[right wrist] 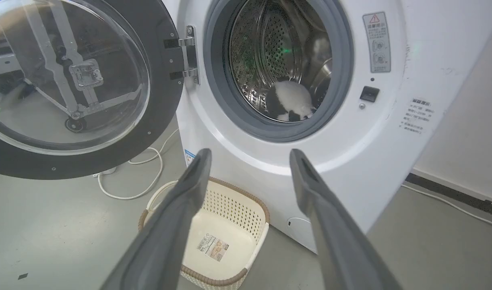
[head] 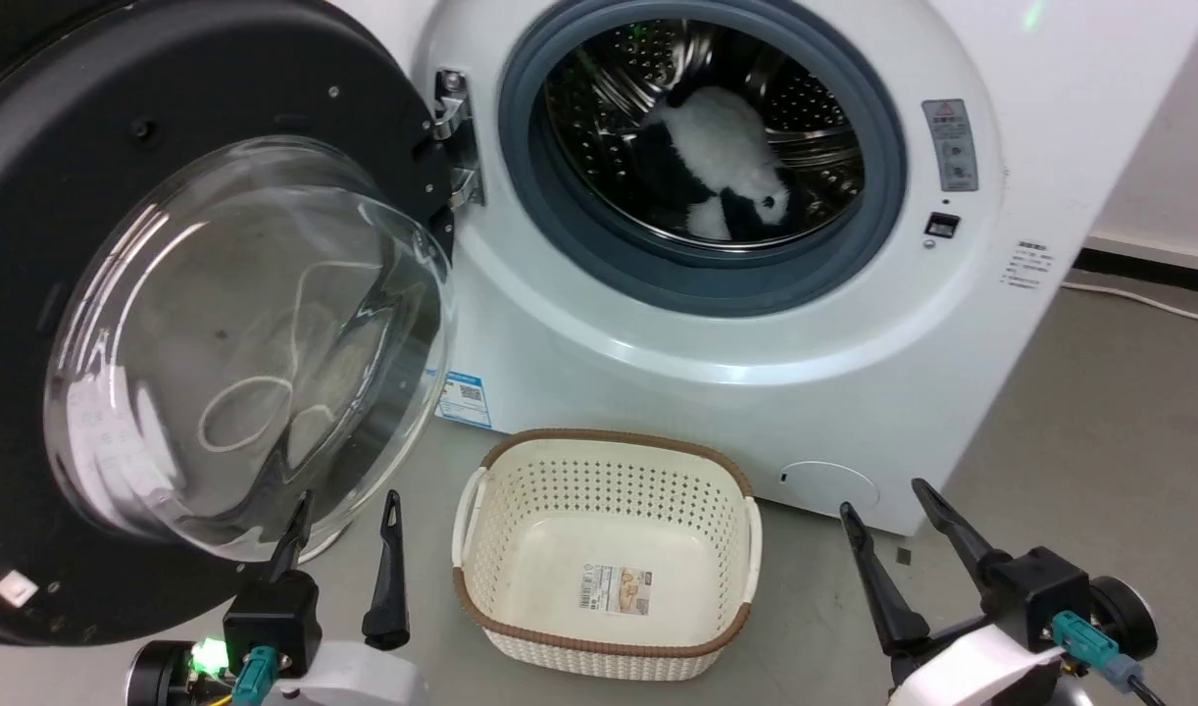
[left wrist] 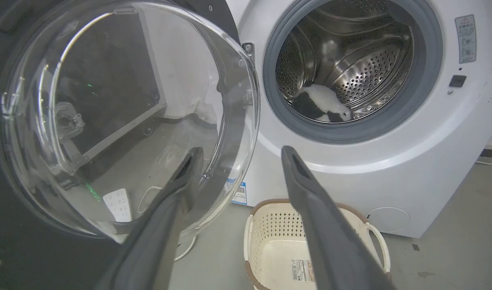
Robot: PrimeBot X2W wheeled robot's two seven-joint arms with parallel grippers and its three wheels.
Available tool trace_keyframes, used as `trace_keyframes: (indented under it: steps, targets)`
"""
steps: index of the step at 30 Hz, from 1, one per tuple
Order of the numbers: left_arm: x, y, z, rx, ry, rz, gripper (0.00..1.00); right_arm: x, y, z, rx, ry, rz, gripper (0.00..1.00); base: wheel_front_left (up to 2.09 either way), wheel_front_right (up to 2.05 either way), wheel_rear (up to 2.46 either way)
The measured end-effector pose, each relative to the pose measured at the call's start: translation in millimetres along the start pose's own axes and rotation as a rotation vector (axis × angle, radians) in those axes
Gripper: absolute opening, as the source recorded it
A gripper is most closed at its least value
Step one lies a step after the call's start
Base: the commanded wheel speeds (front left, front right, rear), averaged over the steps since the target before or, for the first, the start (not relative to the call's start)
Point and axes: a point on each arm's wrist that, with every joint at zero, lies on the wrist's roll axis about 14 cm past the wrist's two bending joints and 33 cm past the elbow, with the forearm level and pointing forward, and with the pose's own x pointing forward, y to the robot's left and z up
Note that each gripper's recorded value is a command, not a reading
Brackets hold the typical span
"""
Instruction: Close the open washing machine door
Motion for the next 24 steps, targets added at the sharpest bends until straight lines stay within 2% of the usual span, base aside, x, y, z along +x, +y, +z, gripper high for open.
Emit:
trace_keyframes:
  steps: [24]
  targets:
    - [-23.7, 33.3, 7.1, 0.004, -0.044, 0.12, 1.0, 20.0, 47.4, 1.2, 0.016, -0.032, 0.156, 1.0, 0.0, 0.0, 0.0]
